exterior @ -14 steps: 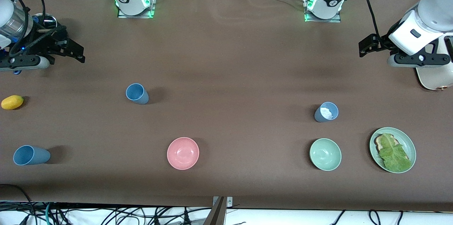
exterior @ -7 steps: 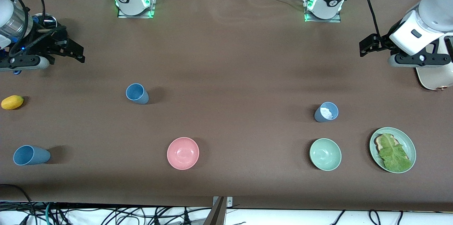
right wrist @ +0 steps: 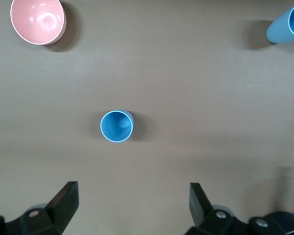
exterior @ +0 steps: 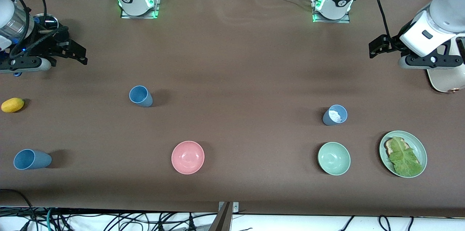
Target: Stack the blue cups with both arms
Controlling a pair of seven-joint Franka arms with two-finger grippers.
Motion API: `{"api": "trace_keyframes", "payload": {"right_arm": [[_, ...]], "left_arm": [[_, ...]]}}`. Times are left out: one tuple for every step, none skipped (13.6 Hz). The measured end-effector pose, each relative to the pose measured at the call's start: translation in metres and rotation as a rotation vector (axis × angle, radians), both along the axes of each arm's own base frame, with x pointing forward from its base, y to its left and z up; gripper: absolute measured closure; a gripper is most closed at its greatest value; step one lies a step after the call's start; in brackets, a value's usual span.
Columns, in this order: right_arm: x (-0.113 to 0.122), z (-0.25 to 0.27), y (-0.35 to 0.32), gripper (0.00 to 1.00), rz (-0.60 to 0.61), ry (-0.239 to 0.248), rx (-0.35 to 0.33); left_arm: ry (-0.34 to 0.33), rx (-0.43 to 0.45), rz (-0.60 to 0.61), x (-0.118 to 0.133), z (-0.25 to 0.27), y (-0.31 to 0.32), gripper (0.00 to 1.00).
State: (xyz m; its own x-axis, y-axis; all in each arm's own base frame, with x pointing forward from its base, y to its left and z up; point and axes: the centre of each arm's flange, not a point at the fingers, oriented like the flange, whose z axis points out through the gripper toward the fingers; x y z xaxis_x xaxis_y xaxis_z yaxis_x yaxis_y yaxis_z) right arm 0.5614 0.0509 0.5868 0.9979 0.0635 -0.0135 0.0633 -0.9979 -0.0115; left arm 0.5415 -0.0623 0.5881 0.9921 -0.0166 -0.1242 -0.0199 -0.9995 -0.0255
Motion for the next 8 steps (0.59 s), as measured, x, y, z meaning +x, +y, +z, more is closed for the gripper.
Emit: {"api": "trace_keyframes", "payload": {"right_arm": [[0.000, -0.001, 0.000, 0.00, 0.000, 0.001, 0.000], [0.001, -0.001, 0.000, 0.00, 0.000, 0.002, 0.000], [0.001, -0.002, 0.000, 0.00, 0.000, 0.005, 0.000], [0.002, -0.004, 0.000, 0.00, 0.000, 0.009, 0.000], [0.003, -0.007, 0.000, 0.00, 0.001, 0.014, 0.001], [0.005, -0.011, 0.000, 0.00, 0.005, 0.020, 0.001], [0.006, -0.015, -0.001, 0.00, 0.014, 0.028, 0.002], [0.008, -0.019, -0.001, 0.00, 0.028, 0.035, 0.003]], "left_arm": [[0.000, 0.000, 0.000, 0.000, 0.000, 0.000, 0.00], [0.000, 0.000, 0.000, 0.000, 0.000, 0.000, 0.00], [-0.001, 0.000, 0.000, 0.000, 0.000, 0.000, 0.00], [-0.003, 0.000, 0.000, 0.000, 0.001, 0.000, 0.00], [-0.006, -0.001, 0.000, 0.001, 0.003, 0.000, 0.00], [-0.008, -0.001, 0.000, 0.001, 0.004, 0.000, 0.00], [-0.009, -0.002, 0.000, 0.002, 0.005, 0.000, 0.00], [-0.008, -0.002, 0.000, 0.003, 0.005, 0.000, 0.00]]}}
